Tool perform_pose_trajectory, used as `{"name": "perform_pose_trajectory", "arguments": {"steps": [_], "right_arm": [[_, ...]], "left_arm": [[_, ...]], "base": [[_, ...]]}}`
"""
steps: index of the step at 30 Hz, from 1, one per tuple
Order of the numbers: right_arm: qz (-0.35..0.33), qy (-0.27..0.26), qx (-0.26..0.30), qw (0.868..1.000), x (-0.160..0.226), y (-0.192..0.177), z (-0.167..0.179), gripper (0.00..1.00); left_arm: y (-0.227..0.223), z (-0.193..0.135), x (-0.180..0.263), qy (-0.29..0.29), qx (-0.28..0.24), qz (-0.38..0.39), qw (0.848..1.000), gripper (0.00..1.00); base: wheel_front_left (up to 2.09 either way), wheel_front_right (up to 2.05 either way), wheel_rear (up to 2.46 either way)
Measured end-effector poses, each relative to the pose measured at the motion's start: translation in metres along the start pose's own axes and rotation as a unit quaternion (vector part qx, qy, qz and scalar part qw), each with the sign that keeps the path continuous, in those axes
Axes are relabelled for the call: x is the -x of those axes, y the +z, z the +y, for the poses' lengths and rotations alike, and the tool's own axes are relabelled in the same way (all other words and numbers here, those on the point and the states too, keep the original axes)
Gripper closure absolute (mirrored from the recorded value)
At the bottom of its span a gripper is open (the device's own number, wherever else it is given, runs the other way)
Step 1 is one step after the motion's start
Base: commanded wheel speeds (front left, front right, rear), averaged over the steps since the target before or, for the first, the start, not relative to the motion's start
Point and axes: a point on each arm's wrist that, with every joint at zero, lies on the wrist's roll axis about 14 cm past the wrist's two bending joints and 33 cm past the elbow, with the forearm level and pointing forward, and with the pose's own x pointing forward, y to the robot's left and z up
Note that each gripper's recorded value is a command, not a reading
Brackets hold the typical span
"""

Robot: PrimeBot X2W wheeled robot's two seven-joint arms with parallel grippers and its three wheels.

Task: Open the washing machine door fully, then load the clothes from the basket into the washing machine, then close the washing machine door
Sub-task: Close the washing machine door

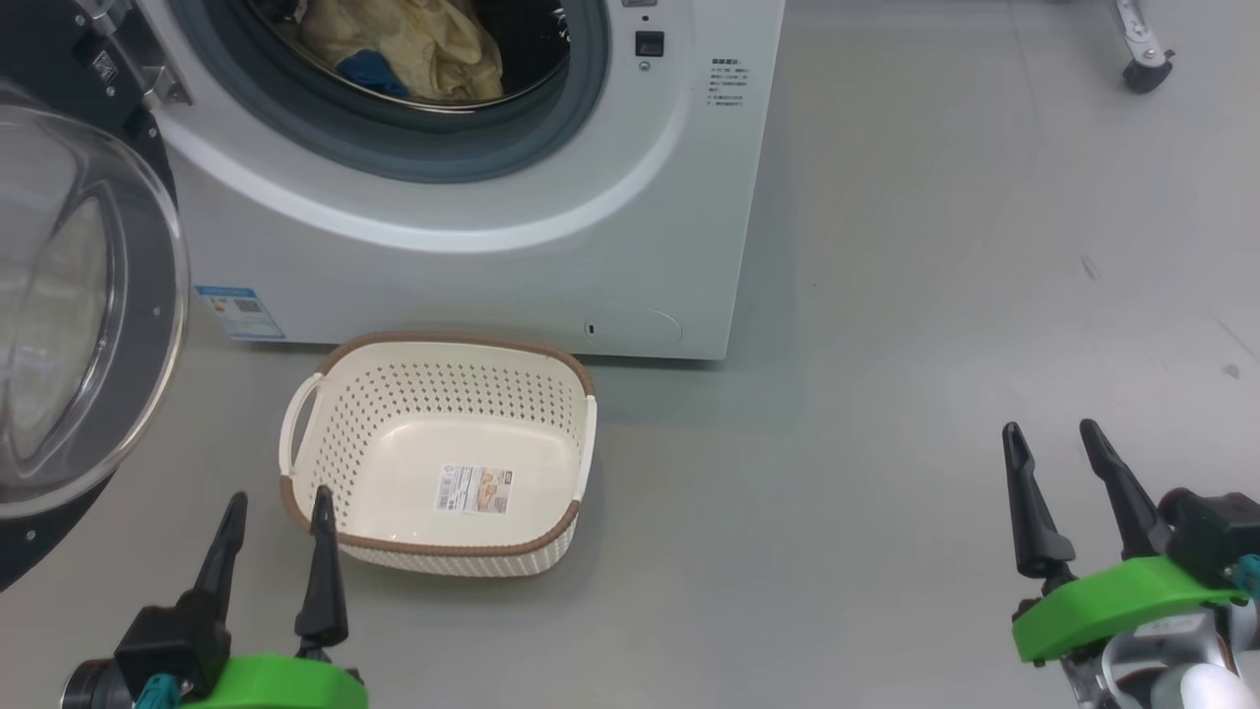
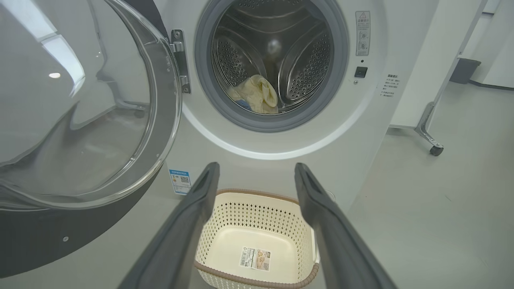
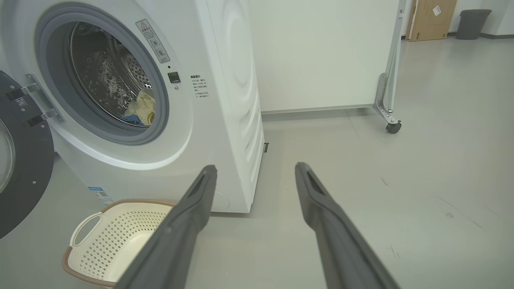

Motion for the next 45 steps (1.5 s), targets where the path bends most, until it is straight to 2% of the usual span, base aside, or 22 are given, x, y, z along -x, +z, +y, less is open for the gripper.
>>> {"name": "perform_pose_trajectory", "arguments": {"steps": [12,19,32,38,45], "right_arm": [[0.004,0.055,-0.001,0.998,-0.019,-0.003,0.035,0.0],[0.013,0.125,0.0,0.992,-0.036,-0.009,0.082,0.0],[0.037,0.234,-0.001,0.972,-0.048,-0.023,0.16,0.0],[0.045,0.26,-0.001,0.964,-0.049,-0.027,0.18,0.0],[0.047,0.271,-0.001,0.961,-0.048,-0.028,0.187,0.0]], "left_arm": [[0.007,0.025,0.025,0.042,-0.007,-0.007,0.999,0.0],[0.013,0.057,0.056,0.106,-0.01,-0.015,0.994,0.0],[0.025,0.105,0.112,0.213,-0.017,-0.03,0.976,0.0],[0.028,0.115,0.127,0.243,-0.016,-0.035,0.969,0.0],[0.029,0.121,0.132,0.256,-0.017,-0.037,0.966,0.0]], "base": [[0.0,0.0,0.0],[0.0,0.0,0.0],[0.0,0.0,0.0],[0.0,0.0,0.0],[0.0,0.0,0.0]]}}
